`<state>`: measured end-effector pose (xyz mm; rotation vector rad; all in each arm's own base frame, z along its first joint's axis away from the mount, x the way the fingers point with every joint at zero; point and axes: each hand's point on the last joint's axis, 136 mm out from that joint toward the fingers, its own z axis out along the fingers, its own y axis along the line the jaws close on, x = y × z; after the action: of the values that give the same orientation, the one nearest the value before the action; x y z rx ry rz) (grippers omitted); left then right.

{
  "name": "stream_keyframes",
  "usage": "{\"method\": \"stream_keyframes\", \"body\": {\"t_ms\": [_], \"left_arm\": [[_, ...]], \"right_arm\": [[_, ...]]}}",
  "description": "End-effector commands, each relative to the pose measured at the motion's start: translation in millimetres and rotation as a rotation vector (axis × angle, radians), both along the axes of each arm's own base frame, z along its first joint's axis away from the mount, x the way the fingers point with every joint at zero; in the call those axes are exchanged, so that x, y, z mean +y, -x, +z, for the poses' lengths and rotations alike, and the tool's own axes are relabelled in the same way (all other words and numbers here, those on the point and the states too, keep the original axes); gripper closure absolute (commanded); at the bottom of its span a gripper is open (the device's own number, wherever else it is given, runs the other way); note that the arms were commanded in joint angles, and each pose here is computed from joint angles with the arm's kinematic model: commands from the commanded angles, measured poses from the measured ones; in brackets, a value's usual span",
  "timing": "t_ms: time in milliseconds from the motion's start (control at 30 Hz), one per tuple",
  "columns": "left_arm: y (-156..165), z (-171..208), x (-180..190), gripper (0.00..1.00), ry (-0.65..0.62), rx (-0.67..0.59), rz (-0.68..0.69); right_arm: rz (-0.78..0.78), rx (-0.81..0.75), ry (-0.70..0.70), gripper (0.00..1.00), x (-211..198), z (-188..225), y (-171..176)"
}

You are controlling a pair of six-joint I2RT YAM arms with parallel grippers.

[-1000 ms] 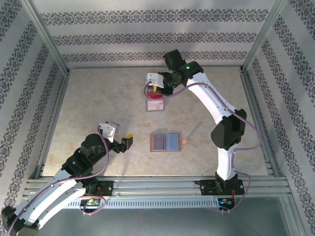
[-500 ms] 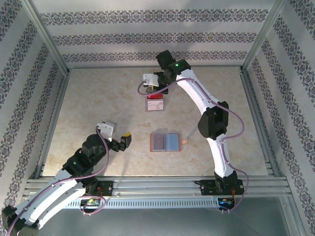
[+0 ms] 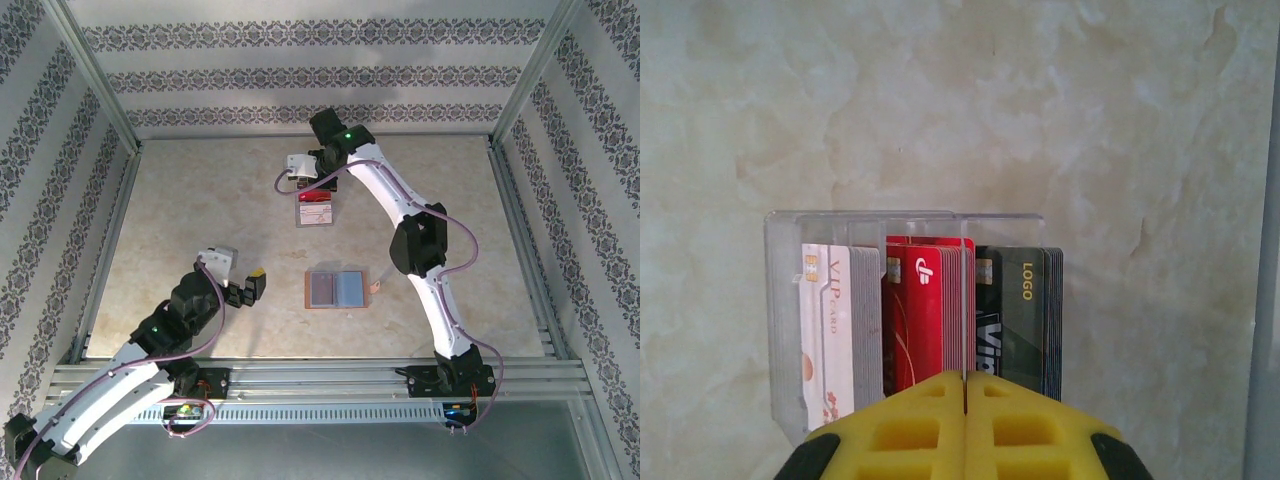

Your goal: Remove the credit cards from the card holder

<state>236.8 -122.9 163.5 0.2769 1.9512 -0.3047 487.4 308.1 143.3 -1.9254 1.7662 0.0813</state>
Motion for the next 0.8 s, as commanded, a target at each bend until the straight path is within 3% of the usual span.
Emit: {"method": "stream_keyframes", "body": {"t_ms": [0, 767], "left_arm": [[-1.8, -2.0, 3.4, 0.0, -0.028, 0.008, 0.007], [-9.3, 1.6, 8.6, 0.0, -0.07, -0.013, 0.03]], "right_arm": [[-0.023, -0.031, 0.007, 1.0, -4.8, 0.2, -13.5], [-0.066, -0.066, 0.031, 1.0, -6.7, -23.0, -37.4]]}}
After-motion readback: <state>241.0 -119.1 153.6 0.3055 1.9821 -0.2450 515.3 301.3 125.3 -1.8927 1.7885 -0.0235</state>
